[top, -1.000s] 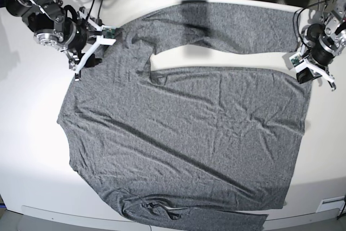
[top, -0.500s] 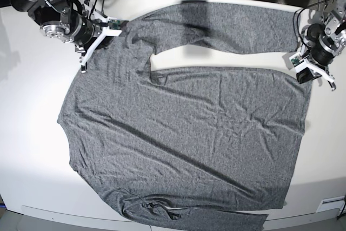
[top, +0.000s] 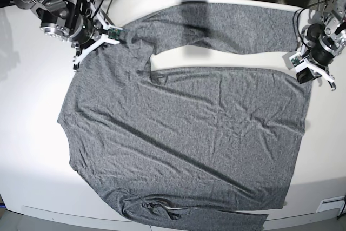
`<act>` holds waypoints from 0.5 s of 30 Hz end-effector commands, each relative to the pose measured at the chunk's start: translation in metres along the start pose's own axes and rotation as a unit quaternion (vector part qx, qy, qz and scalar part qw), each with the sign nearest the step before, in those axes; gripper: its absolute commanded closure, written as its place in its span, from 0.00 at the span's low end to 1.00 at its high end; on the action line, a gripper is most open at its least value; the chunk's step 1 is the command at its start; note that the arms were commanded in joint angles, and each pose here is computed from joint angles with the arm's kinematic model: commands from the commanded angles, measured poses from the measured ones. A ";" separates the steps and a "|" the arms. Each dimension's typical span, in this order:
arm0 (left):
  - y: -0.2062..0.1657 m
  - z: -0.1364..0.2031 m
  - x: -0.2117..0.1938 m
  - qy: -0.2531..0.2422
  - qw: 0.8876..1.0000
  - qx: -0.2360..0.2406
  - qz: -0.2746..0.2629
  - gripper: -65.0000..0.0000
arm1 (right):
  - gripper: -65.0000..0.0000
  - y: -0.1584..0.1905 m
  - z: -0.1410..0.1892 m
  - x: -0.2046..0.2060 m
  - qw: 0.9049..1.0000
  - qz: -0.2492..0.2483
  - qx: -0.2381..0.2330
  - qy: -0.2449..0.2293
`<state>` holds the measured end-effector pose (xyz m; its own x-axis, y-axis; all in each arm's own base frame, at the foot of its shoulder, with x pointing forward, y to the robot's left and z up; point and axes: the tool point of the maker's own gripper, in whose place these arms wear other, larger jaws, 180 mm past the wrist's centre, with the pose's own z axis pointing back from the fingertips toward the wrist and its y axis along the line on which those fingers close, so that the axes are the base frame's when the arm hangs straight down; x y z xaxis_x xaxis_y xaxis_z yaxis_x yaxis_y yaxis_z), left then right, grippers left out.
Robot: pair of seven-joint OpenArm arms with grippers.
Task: Fold the T-shirt properly
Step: 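Lower the right gripper onto the shoulder seam and grasp the fabric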
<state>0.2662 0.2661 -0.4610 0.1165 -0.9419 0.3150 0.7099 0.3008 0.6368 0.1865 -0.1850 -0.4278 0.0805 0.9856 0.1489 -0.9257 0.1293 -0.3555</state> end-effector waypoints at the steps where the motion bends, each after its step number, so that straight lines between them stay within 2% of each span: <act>1: -0.003 0.003 -0.004 0.003 1.000 -0.008 -0.008 1.00 | 1.00 -0.008 0.005 0.004 1.000 -0.002 -0.012 -0.010; 4: -0.003 0.003 -0.004 0.004 1.000 -0.008 -0.008 1.00 | 1.00 -0.018 0.010 0.008 0.999 -0.016 -0.038 -0.011; 15: 0.000 0.004 -0.004 0.003 1.000 -0.006 -0.011 1.00 | 1.00 -0.033 0.009 0.016 0.995 -0.057 -0.082 -0.010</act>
<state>0.2669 0.2660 -0.4596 0.1123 -0.9427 0.3143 0.7092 0.2976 0.6392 0.2052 -0.1714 -0.4149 0.1787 0.9608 0.2118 -0.8565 0.2579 -0.4472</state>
